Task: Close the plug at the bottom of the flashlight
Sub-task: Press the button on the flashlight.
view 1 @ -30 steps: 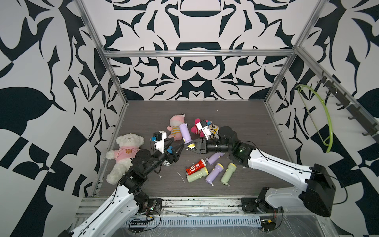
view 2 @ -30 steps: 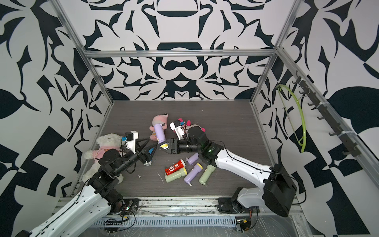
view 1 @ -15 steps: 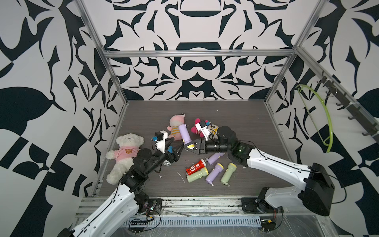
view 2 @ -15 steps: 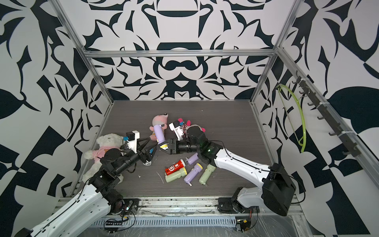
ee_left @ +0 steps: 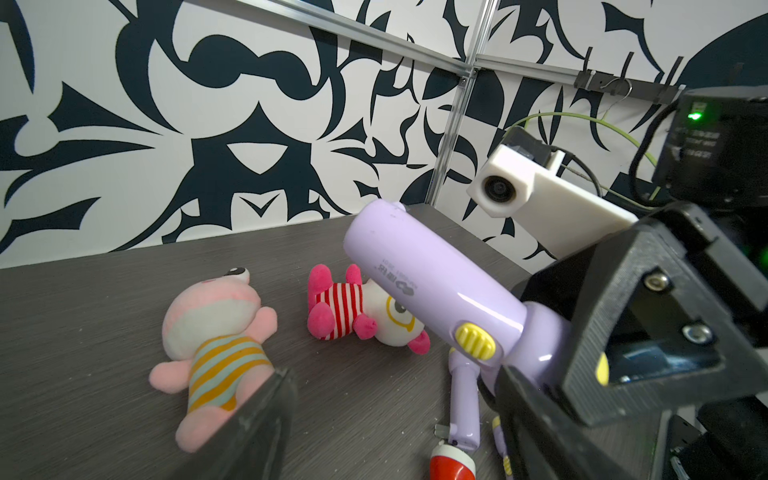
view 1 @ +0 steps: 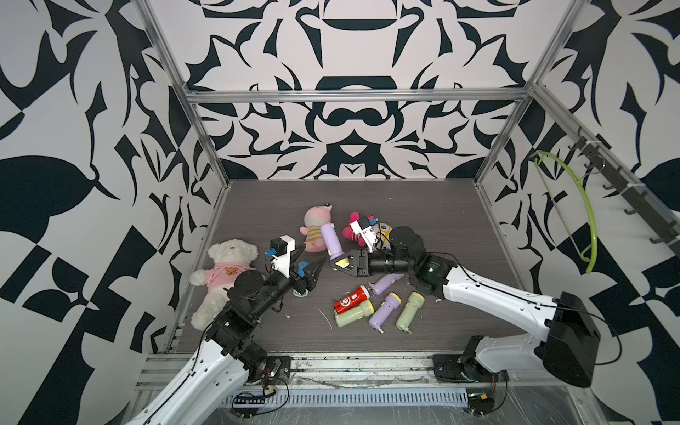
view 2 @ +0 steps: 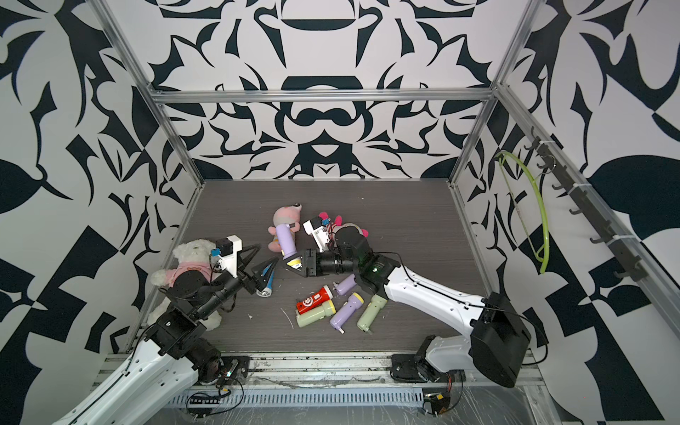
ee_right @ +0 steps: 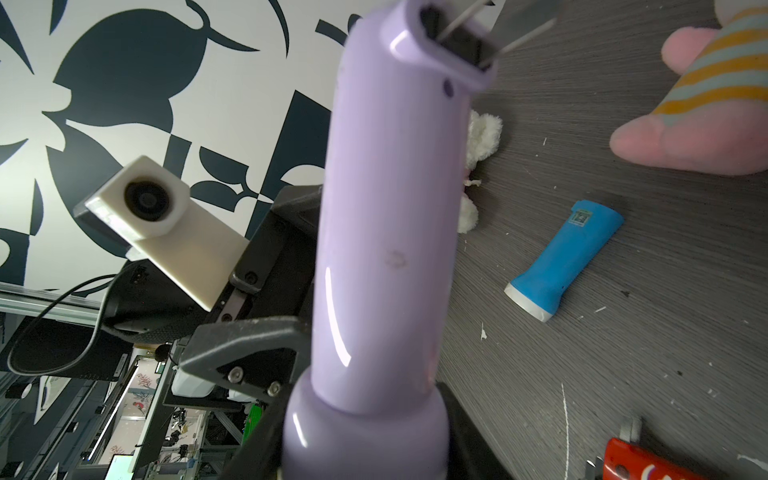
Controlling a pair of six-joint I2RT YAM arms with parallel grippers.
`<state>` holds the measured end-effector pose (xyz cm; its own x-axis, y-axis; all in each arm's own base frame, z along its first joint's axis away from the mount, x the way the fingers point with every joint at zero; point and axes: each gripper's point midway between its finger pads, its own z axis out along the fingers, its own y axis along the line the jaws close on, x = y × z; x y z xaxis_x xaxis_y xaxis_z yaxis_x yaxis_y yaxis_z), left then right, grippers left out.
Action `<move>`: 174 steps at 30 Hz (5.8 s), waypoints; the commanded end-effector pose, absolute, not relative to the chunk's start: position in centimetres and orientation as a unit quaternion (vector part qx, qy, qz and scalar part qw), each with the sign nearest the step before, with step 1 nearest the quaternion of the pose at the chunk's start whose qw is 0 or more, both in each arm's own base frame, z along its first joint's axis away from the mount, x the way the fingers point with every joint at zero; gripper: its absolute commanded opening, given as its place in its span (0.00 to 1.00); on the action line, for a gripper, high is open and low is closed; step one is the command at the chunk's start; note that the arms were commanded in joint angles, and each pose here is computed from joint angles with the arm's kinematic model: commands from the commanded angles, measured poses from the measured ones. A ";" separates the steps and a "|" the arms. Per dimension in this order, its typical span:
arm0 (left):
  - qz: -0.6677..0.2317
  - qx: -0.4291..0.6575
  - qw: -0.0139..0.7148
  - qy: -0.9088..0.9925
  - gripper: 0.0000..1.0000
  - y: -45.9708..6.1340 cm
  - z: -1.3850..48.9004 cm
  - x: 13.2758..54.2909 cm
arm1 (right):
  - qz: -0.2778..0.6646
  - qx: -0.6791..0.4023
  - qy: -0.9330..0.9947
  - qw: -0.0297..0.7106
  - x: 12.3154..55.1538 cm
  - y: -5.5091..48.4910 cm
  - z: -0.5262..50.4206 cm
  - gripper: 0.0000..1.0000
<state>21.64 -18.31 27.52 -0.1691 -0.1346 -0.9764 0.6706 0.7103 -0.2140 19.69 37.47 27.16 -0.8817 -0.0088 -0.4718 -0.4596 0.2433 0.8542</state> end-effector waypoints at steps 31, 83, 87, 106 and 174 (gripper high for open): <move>-0.354 0.217 0.608 0.677 0.78 -20.3 29.1 22.2 | 0.617 -0.171 0.735 0.222 19.6 37.3 30.4 0.00; -0.388 0.196 0.591 0.680 0.75 -20.0 27.6 21.6 | 0.633 -0.171 0.722 0.221 19.7 37.3 32.3 0.00; -0.394 0.192 0.589 0.679 0.75 -20.1 27.6 21.5 | 0.633 -0.170 0.723 0.220 19.7 37.4 32.3 0.00; -0.369 0.202 0.601 0.679 0.75 -20.5 28.0 23.0 | 0.630 -0.171 0.726 0.216 19.5 37.2 31.9 0.00; -0.305 0.165 0.634 0.691 0.75 -20.2 29.3 30.3 | 0.629 -0.171 0.729 0.210 19.0 36.5 31.3 0.00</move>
